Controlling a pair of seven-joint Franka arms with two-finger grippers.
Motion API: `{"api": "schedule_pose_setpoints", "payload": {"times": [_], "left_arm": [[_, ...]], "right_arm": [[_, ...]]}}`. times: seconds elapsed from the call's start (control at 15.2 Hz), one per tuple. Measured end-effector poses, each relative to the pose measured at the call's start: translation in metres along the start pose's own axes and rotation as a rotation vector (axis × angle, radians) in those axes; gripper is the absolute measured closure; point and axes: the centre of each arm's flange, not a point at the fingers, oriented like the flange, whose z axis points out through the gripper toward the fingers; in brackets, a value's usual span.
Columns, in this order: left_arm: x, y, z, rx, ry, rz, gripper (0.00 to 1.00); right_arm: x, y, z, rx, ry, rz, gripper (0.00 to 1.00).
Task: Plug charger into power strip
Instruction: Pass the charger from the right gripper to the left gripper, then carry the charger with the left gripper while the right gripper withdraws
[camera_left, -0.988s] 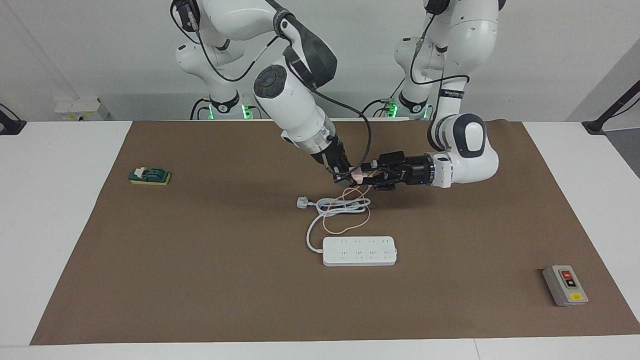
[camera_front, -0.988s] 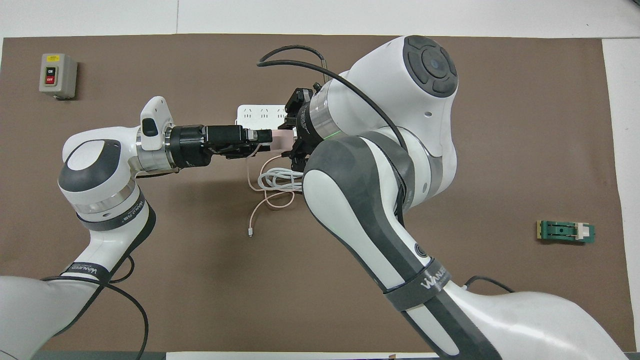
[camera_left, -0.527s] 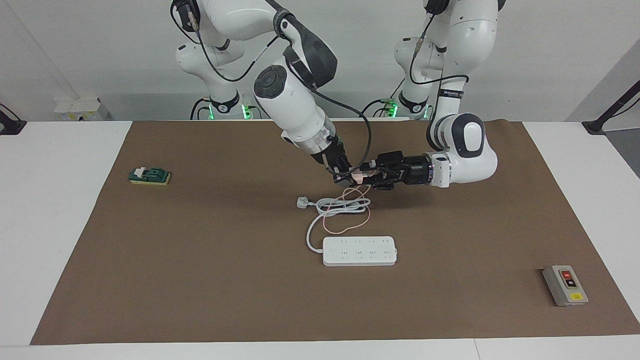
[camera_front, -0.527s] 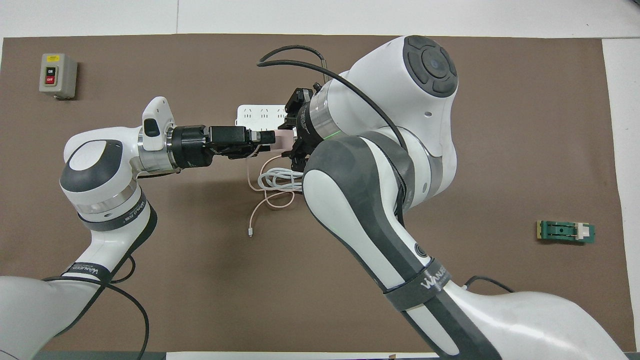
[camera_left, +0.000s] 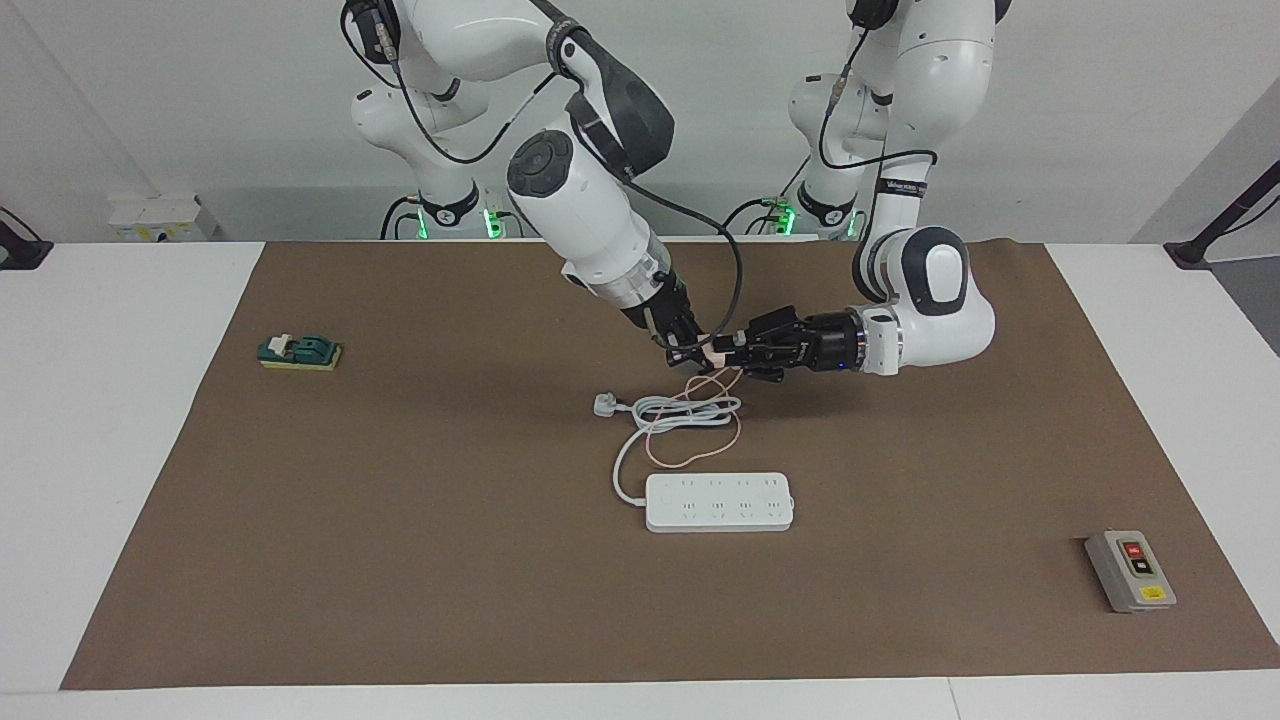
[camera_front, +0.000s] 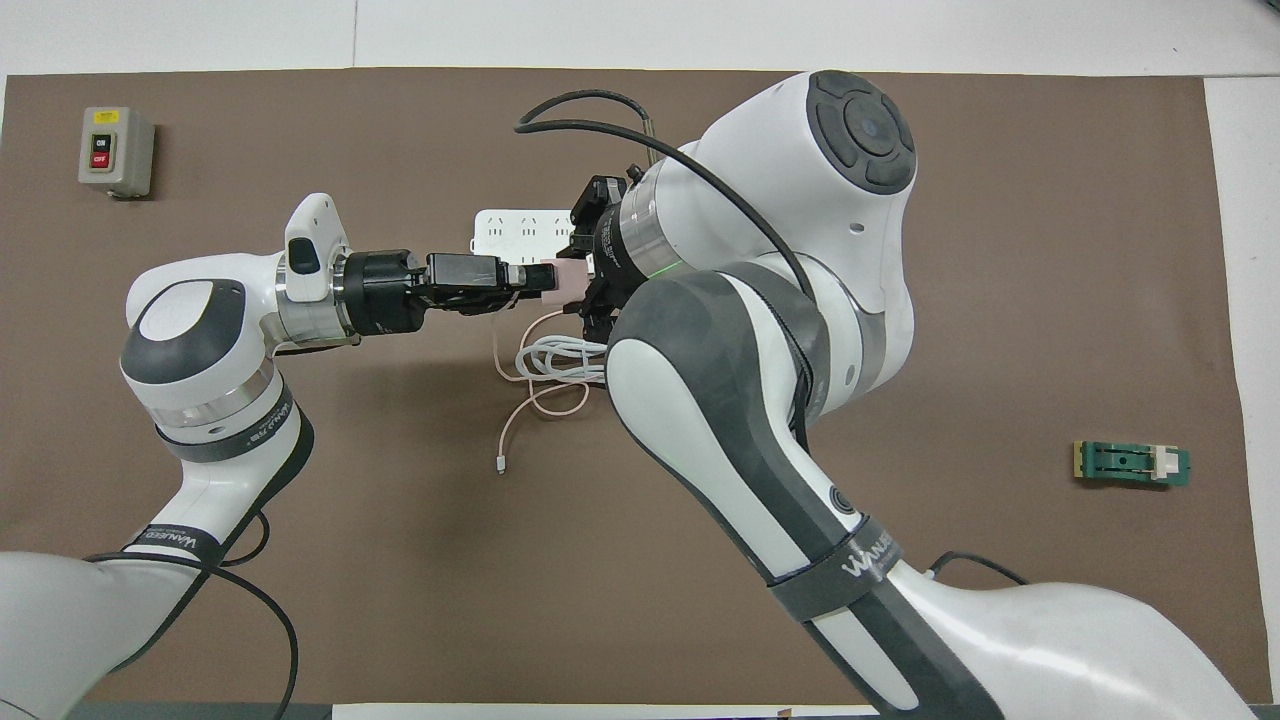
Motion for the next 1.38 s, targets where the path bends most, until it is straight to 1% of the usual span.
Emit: {"api": "schedule_pose_setpoints", "payload": {"times": [0.33, 0.4, 0.46, 0.53, 0.59, 0.66, 0.72, 0.86, 0.99, 1.12, 1.25, 1.38], "left_arm": [[0.001, 0.002, -0.001, 0.016, -0.01, 0.01, 0.68], [0.002, 0.002, -0.002, 0.021, -0.012, 0.013, 0.68], [0.002, 0.002, -0.003, 0.028, -0.015, 0.017, 0.68], [0.003, 0.003, -0.005, 0.036, -0.019, 0.021, 0.68], [0.004, 0.003, -0.007, 0.045, -0.023, 0.026, 0.68], [0.006, 0.004, -0.011, 0.061, -0.029, 0.035, 0.68], [0.008, 0.005, -0.018, 0.081, -0.037, 0.047, 0.68], [0.015, 0.01, -0.038, 0.125, -0.051, 0.075, 0.68], [0.023, 0.014, -0.062, 0.203, -0.079, 0.112, 0.68], [0.035, 0.02, -0.085, 0.289, -0.106, 0.156, 0.68], [0.052, 0.028, -0.107, 0.43, -0.168, 0.226, 0.68], [0.064, 0.032, -0.117, 0.529, -0.215, 0.267, 0.68]], "right_arm": [[0.0, 0.0, 0.001, -0.003, -0.002, 0.012, 0.51], [0.001, -0.001, 0.001, 0.0, -0.002, 0.033, 0.44], [0.002, -0.002, -0.001, 0.004, -0.002, 0.047, 0.33], [0.004, -0.003, -0.002, 0.006, -0.001, 0.055, 0.26], [0.005, -0.003, -0.002, 0.007, -0.001, 0.057, 0.11], [0.006, -0.004, -0.003, 0.009, 0.0, 0.059, 0.02], [0.007, -0.005, -0.004, 0.011, 0.0, 0.061, 0.0], [0.011, -0.008, -0.008, 0.019, 0.0, 0.068, 0.0], [0.022, -0.014, -0.017, 0.033, 0.0, 0.085, 0.0], [0.042, -0.025, -0.031, 0.055, 0.0, 0.115, 0.0], [0.07, -0.036, -0.054, 0.075, 0.004, 0.128, 0.0], [0.091, -0.039, -0.071, 0.066, 0.012, 0.087, 0.0]]}}
